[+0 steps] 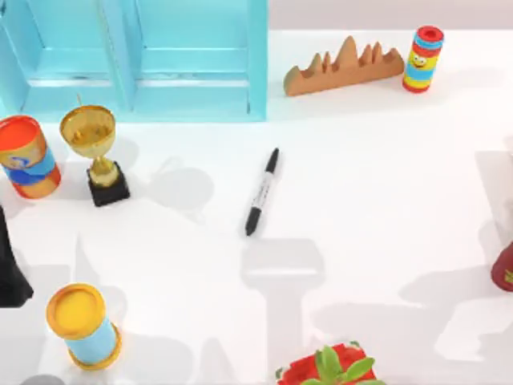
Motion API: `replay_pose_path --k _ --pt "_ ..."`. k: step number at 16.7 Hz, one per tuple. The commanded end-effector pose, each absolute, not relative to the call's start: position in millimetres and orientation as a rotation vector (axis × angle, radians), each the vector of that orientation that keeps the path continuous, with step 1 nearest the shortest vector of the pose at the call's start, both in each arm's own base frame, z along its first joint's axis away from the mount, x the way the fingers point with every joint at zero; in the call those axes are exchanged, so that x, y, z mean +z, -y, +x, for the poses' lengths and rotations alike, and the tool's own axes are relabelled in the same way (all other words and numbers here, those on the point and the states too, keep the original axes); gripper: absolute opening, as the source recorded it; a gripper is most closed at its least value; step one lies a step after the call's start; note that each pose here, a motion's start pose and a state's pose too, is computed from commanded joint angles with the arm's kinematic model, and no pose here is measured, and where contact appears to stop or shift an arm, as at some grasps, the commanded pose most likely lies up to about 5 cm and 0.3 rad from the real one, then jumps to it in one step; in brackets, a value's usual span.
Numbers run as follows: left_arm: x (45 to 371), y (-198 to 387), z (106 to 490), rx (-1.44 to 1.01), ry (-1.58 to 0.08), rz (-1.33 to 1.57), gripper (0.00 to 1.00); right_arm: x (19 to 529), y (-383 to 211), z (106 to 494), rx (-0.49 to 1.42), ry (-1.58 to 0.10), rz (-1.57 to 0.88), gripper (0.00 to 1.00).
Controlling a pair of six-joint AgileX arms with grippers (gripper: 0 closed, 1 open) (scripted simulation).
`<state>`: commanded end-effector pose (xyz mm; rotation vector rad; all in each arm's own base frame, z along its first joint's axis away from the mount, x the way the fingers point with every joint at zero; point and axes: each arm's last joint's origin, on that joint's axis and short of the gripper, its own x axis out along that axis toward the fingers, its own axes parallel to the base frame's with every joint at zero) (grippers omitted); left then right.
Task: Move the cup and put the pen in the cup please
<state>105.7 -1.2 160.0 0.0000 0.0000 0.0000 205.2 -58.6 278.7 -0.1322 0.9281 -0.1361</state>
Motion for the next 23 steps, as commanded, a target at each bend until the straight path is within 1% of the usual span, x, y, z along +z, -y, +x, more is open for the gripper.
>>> replay_pose_path --k 5,7,10,13,18,20,23 --pt "160 1 106 0.0 0.0 0.0 1.0 274 112 279 -0.086 -1.306 -0.08 1.0" --pt "160 1 106 0.0 0.0 0.0 1.0 265 133 298 -0.058 -1.419 -0.05 1.0" --pt "160 1 106 0.0 0.0 0.0 1.0 254 156 314 -0.02 -1.534 -0.012 1.0" --pt "160 1 106 0.0 0.0 0.0 1.0 249 167 319 -0.002 -1.578 0.006 1.0" --pt "160 1 106 0.0 0.0 0.0 1.0 248 165 319 -0.001 -1.576 0.003 1.0" --pt "160 1 106 0.0 0.0 0.0 1.0 237 166 320 0.0 -1.582 0.007 1.0" --pt "160 1 106 0.0 0.0 0.0 1.0 204 167 322 -0.003 -1.575 0.005 1.0"
